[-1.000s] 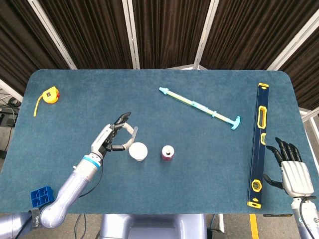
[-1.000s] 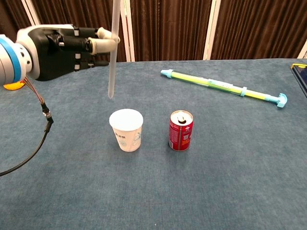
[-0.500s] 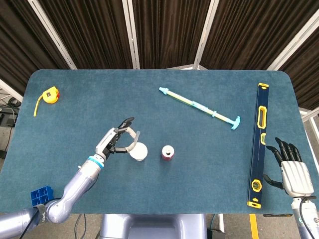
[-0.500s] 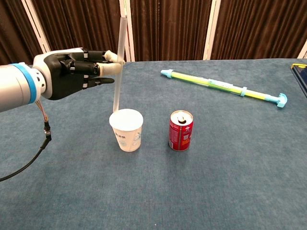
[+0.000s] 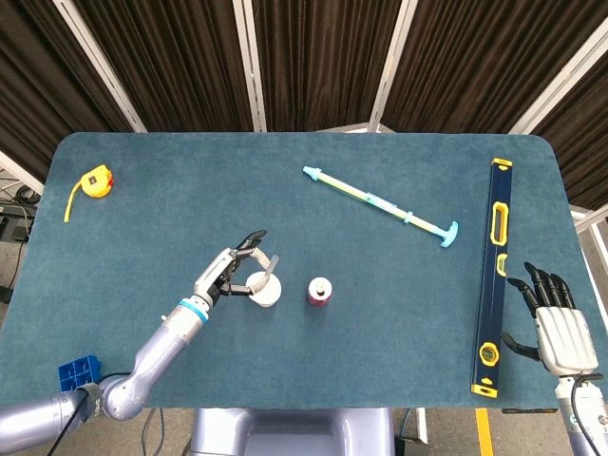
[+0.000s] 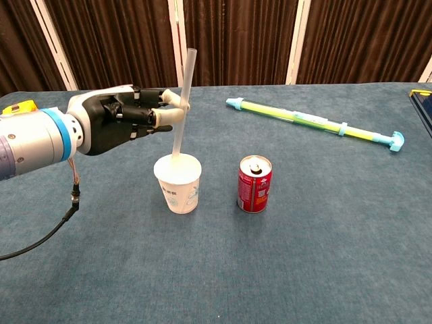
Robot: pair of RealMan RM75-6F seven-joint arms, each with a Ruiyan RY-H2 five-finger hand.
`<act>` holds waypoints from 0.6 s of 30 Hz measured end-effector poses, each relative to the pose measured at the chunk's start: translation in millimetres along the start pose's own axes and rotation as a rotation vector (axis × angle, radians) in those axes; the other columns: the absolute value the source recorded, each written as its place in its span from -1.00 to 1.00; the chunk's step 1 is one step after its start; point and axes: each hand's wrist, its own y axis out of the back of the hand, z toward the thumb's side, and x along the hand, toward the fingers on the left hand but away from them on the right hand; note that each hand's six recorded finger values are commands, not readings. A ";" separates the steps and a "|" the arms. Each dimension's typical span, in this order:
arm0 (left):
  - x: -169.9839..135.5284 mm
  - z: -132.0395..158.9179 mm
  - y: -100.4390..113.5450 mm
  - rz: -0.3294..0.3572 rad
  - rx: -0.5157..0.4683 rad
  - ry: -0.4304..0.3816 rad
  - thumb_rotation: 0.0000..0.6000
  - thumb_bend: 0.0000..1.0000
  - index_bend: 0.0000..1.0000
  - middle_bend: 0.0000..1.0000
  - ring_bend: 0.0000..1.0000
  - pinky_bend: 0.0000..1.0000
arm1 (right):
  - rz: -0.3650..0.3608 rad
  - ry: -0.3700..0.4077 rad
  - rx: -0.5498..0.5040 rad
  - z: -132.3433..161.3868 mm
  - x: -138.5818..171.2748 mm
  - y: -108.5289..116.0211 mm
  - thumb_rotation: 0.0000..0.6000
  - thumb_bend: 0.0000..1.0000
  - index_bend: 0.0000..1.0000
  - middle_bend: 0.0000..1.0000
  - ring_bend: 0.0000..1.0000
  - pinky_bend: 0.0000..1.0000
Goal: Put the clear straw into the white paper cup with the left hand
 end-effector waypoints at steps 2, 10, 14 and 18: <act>0.1 -2.9 1.6 0.004 0.009 0.001 1.00 -0.31 -0.15 -1.00 -1.00 -1.00 | 0.000 0.000 0.000 0.0 0.1 0.0 1.00 -0.64 -0.67 -1.00 -1.00 -1.00; -4.9 -10.2 10.3 0.018 0.021 0.012 1.00 -0.31 -0.25 -1.00 -1.00 -1.00 | -0.001 0.000 0.003 0.0 0.1 0.0 1.00 -0.64 -0.67 -1.00 -1.00 -1.00; -8.7 -7.6 13.9 0.022 0.027 0.005 1.00 -0.31 -0.25 -1.00 -1.00 -1.00 | -0.003 -0.001 0.004 0.0 0.2 0.1 1.00 -0.64 -0.67 -1.00 -1.00 -1.00; -17.8 -4.4 23.3 0.034 0.078 -0.005 1.00 -0.31 -0.26 -1.00 -1.00 -1.00 | -0.003 -0.002 0.005 -0.1 0.3 0.1 1.00 -0.64 -0.67 -1.00 -1.00 -1.00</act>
